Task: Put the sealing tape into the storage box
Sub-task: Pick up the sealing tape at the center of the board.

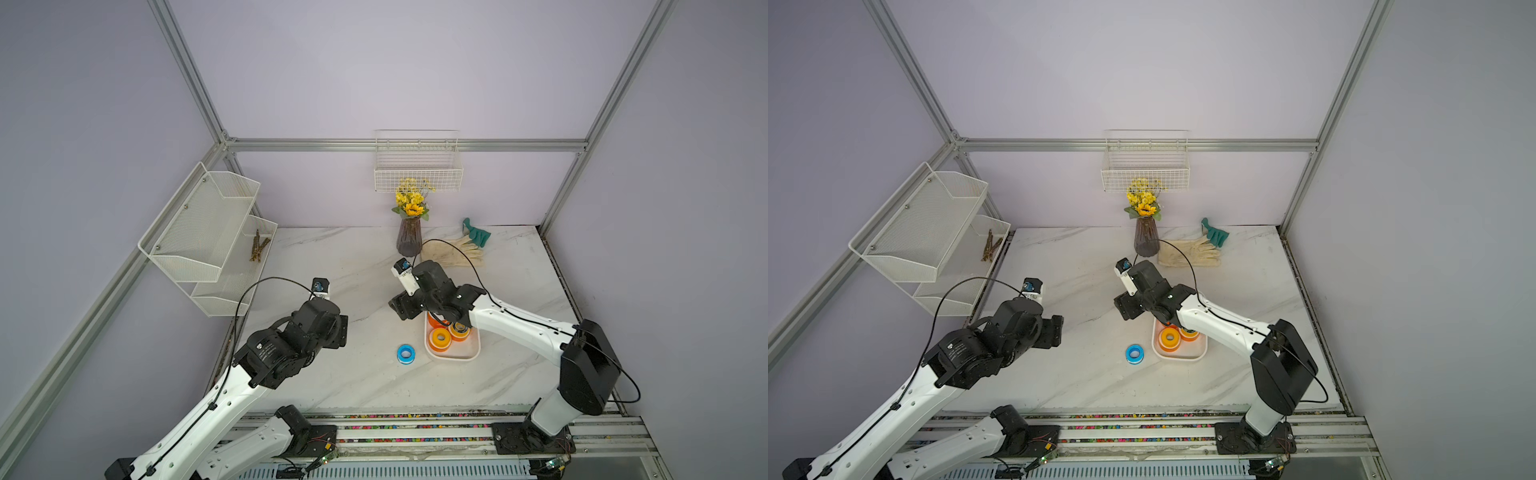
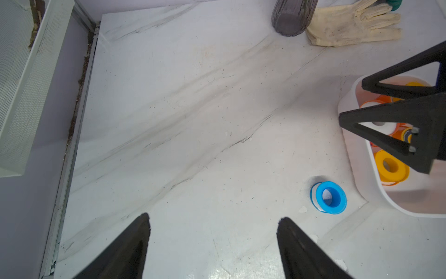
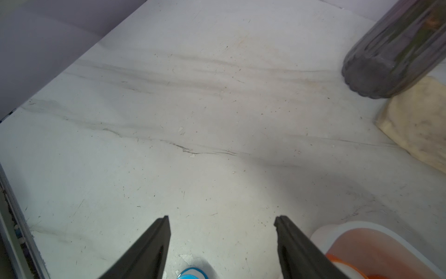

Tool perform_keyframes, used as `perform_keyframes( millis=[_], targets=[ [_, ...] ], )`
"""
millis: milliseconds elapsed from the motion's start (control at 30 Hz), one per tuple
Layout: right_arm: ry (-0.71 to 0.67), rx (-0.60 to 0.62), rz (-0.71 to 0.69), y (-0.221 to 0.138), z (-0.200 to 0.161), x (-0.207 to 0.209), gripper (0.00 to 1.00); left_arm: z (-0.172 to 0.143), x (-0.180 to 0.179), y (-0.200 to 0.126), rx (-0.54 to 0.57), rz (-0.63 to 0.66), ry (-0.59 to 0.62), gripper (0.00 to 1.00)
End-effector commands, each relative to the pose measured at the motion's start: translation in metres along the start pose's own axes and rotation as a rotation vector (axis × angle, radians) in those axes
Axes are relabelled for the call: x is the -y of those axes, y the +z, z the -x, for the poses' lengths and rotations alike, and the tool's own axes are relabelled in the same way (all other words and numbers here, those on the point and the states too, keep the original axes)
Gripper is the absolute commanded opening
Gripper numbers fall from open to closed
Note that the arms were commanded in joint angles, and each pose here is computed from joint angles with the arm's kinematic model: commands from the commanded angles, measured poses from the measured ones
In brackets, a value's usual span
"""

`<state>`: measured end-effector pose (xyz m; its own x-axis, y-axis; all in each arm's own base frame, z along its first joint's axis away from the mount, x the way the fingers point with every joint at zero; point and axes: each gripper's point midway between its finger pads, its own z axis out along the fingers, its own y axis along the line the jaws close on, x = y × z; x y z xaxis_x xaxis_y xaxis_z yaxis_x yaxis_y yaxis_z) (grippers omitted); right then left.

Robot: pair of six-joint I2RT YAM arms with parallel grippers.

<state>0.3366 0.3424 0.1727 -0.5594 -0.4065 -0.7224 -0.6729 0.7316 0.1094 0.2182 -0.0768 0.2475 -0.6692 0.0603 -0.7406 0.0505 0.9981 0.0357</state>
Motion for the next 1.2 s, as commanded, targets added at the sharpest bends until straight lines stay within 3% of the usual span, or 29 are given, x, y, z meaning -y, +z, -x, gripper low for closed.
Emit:
perform_keyframes(
  millis=[0,100,433,1167],
  targets=[
    [-0.037,-0.167,0.045,0.014,-0.026,-0.014,0.75,0.0,-0.013,-0.004,0.057,0.031,-0.041,0.82],
    [-0.054,-0.259,0.073,0.027,-0.044,-0.023,0.76,0.002,-0.01,-0.002,0.1,0.004,-0.018,0.82],
    [-0.174,-0.559,0.009,0.049,-0.123,-0.02,0.78,-0.005,-0.001,0.011,0.043,-0.012,0.005,0.85],
    [-0.345,-0.692,0.039,0.035,-0.164,-0.047,0.8,-0.007,0.001,0.014,0.034,-0.014,0.008,0.87]
  ],
)
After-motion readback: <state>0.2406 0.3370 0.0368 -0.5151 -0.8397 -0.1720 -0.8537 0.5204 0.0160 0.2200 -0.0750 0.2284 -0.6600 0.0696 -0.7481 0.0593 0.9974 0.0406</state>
